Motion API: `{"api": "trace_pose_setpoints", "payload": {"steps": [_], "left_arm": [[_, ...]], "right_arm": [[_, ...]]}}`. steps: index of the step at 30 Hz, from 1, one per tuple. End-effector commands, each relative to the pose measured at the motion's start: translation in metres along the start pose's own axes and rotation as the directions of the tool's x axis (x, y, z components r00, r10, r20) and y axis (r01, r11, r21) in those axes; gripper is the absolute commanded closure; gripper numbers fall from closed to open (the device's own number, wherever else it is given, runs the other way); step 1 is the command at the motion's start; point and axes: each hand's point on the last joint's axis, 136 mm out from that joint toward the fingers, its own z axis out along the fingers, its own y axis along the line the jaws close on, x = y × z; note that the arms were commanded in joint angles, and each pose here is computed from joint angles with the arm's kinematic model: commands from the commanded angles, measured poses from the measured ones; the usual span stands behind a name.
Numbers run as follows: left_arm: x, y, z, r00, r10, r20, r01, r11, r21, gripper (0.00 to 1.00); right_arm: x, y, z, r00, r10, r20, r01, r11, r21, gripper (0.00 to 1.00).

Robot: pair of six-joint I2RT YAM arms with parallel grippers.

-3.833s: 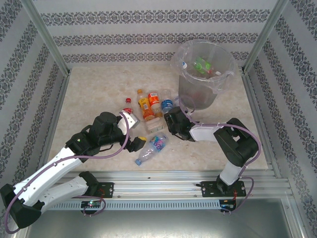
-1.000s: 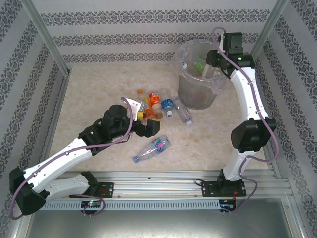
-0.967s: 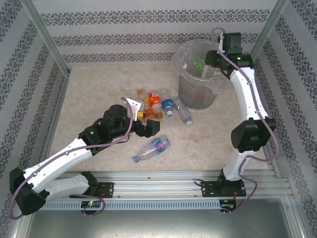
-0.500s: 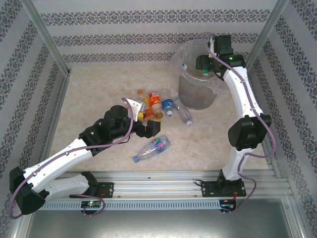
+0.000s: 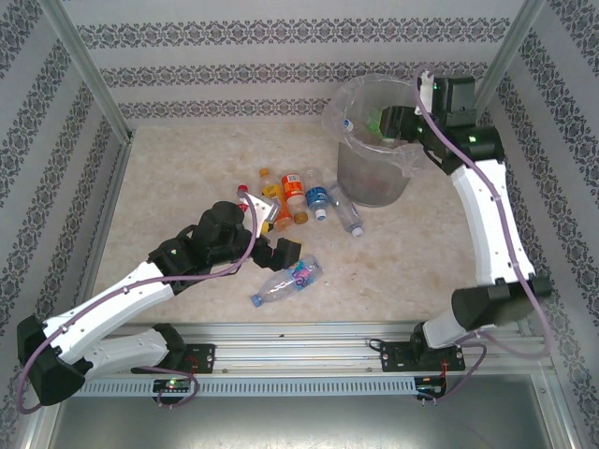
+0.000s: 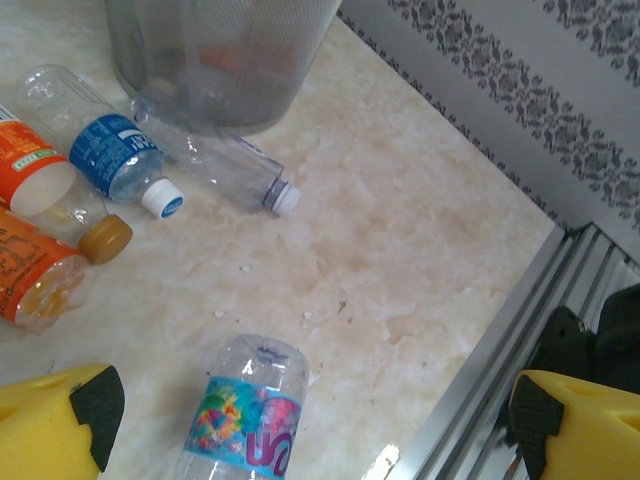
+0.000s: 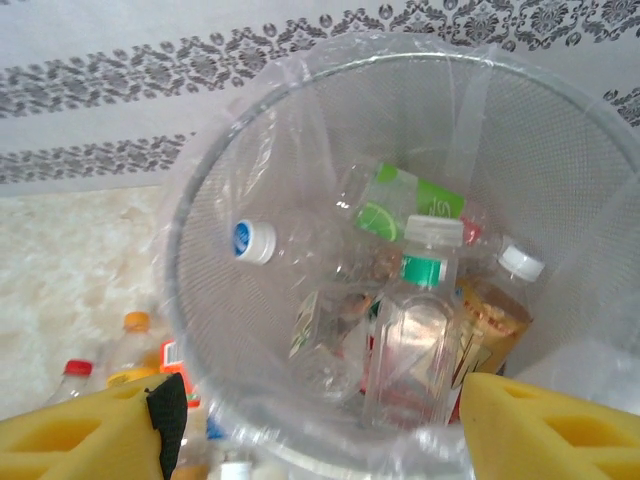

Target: Put the plastic bottles in the bin

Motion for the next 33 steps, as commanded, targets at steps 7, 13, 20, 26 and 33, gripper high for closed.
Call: {"api": "trace_pose_setpoints", "payload": {"steps": [7, 13, 20, 26, 33], "left_arm": [[0.009, -0.009, -0.019, 0.991, 0.114, -0.069, -0.113, 0.993, 0.021, 0.0], [0.005, -0.007, -0.015, 0.998, 0.042, -0.048, -0.042, 0.999, 0.008, 0.0], [0.004, 0.019, -0.019, 0.994, -0.103, -0.037, 0.096, 0.983, -0.157, 0.0], [0.001, 0.026, -0.026, 0.994, -0.101, 0.03, 0.105, 0.978, -0.178, 0.0], [-0.004, 0.021, -0.022, 0.995, -0.104, 0.012, 0.104, 0.981, -0.166, 0.0]], "right_arm": [[0.076, 0.049, -0.045, 0.994, -0.074, -0.074, 0.06, 0.984, -0.171, 0.27], [0.146, 0.057, -0.029, 0.981, -0.096, -0.166, 0.061, 0.977, -0.207, 0.26], [0.216, 0.043, 0.011, 0.951, -0.117, -0.286, 0.075, 0.985, -0.153, 0.26], [0.257, 0.024, 0.046, 0.919, -0.126, -0.374, 0.102, 0.991, -0.083, 0.28], [0.282, 0.01, 0.078, 0.878, -0.161, -0.45, 0.162, 0.986, -0.035, 0.36]]}}
